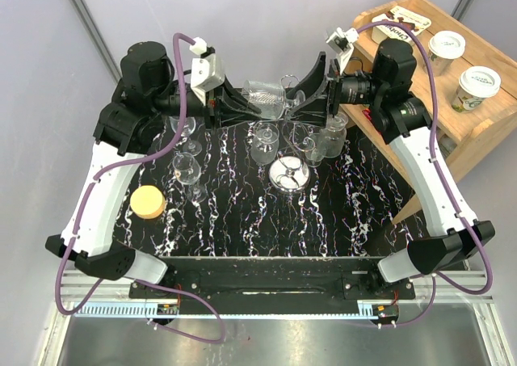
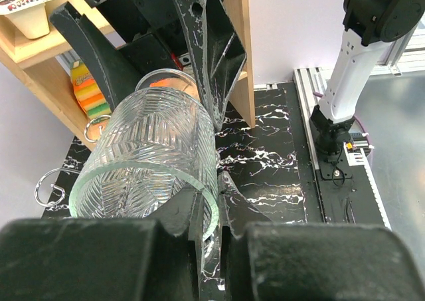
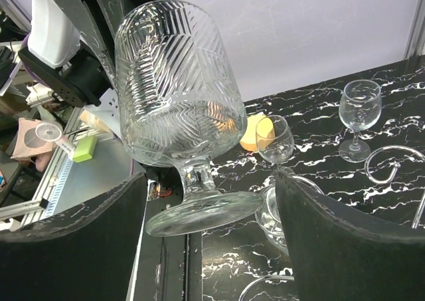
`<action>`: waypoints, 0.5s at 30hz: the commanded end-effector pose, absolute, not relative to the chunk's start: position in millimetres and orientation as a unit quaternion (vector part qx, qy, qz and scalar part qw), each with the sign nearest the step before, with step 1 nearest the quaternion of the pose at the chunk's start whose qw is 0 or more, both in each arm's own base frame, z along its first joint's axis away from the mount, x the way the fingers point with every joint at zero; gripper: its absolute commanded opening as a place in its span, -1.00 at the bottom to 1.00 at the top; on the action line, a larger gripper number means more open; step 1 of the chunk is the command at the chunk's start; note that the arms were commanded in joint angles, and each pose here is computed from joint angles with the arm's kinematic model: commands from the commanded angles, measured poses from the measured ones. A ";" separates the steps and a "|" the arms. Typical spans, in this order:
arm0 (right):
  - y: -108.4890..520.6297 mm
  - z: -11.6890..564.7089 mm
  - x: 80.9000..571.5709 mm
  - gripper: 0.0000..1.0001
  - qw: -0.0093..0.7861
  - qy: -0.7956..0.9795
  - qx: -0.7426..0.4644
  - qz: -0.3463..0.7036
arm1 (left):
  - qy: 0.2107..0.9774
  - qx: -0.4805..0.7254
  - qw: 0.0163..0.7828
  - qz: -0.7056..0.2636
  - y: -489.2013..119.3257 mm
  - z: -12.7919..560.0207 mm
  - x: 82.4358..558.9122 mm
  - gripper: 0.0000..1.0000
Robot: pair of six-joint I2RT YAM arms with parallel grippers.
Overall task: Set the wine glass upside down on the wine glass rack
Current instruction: Turn the wine glass upside down at the wine rack.
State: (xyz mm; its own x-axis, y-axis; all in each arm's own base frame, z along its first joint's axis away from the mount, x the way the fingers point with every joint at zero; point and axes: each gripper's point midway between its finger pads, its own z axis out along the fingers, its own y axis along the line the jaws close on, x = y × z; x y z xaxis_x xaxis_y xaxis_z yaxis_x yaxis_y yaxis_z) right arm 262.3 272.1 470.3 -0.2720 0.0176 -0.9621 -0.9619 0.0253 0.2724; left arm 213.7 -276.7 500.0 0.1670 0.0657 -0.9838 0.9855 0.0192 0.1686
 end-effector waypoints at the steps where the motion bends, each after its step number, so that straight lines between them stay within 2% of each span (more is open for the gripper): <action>1: 262.5 487.7 250.8 0.64 0.462 0.542 -0.435 0.551 | 0.420 0.572 0.564 -0.423 -276.1 522.4 204.2 -1.00; 8: 261.6 477.9 255.0 0.46 0.456 0.551 -0.431 0.550 | 0.424 0.573 0.562 -0.419 -275.7 517.0 207.3 -1.00; 15: 254.5 477.4 256.0 0.09 0.459 0.552 -0.431 0.547 | 0.426 0.572 0.565 -0.415 -275.4 516.9 209.5 -1.00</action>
